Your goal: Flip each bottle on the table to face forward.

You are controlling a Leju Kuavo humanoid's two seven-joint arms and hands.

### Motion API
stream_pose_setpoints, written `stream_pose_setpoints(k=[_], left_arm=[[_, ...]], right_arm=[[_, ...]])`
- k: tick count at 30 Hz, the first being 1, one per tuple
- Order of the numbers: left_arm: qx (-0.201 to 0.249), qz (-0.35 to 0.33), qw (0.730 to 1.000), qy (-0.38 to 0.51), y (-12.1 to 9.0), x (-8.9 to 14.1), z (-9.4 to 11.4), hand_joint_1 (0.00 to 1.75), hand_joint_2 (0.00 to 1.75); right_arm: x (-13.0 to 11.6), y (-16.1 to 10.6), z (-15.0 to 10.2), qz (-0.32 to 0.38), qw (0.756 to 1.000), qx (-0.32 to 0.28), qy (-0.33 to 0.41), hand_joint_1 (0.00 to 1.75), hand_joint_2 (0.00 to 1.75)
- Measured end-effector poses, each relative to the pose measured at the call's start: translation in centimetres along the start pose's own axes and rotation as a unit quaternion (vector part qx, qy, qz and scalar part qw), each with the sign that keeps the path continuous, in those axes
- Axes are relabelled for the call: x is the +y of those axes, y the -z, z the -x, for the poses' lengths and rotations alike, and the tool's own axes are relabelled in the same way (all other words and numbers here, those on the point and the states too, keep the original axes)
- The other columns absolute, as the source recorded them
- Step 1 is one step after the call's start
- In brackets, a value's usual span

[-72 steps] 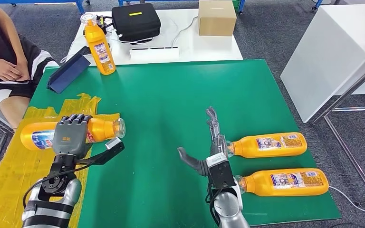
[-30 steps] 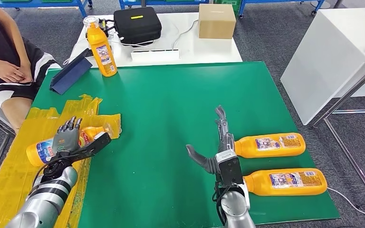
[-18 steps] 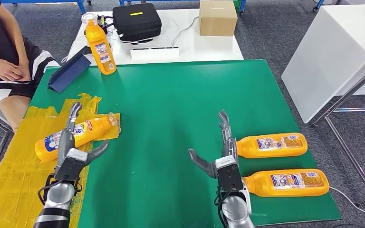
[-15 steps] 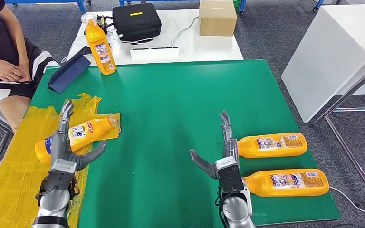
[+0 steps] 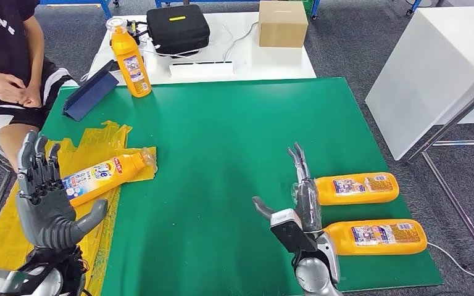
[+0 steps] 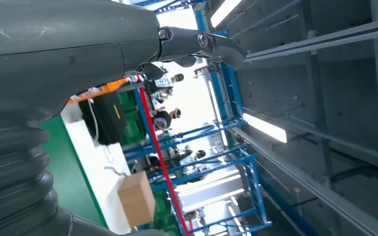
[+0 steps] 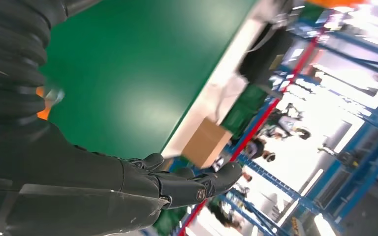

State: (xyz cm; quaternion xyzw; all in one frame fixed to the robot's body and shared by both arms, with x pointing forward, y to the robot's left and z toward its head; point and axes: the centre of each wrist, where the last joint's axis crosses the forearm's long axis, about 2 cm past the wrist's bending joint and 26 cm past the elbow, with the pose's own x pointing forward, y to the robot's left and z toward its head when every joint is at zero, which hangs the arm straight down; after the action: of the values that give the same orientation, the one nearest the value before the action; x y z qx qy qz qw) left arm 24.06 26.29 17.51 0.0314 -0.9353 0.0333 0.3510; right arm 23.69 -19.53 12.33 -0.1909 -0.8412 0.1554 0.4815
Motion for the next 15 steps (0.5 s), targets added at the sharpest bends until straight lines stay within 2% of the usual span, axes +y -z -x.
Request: stream_pose_setpoints(k=[2, 6, 11, 15], left_arm=[[0.001, 0.007, 1.0, -0.018, -0.1, -0.1, -0.1, 0.0, 1.75], [0.005, 0.023, 0.998, -0.06, -0.4, -0.5, -0.2, 0.0, 1.75], [0.008, 0.032, 0.995, -0.09, -0.5, -0.8, 0.0, 0.0, 1.75], [0.013, 0.034, 0.995, -0.097, -0.6, -1.0, 0.4, 0.0, 1.75]], right_arm=[[-0.6, -0.2, 0.4, -0.039, 0.996, 0.006, -0.084, 0.0, 1.75], [-3.2, -0.6, 2.8, -0.131, 0.964, 0.019, -0.231, 0.0, 1.75], [-7.8, 0.5, 6.2, -0.193, 0.926, 0.016, -0.323, 0.0, 1.75], [-11.7, 2.2, 8.9, -0.229, 0.904, 0.034, -0.359, 0.0, 1.75]])
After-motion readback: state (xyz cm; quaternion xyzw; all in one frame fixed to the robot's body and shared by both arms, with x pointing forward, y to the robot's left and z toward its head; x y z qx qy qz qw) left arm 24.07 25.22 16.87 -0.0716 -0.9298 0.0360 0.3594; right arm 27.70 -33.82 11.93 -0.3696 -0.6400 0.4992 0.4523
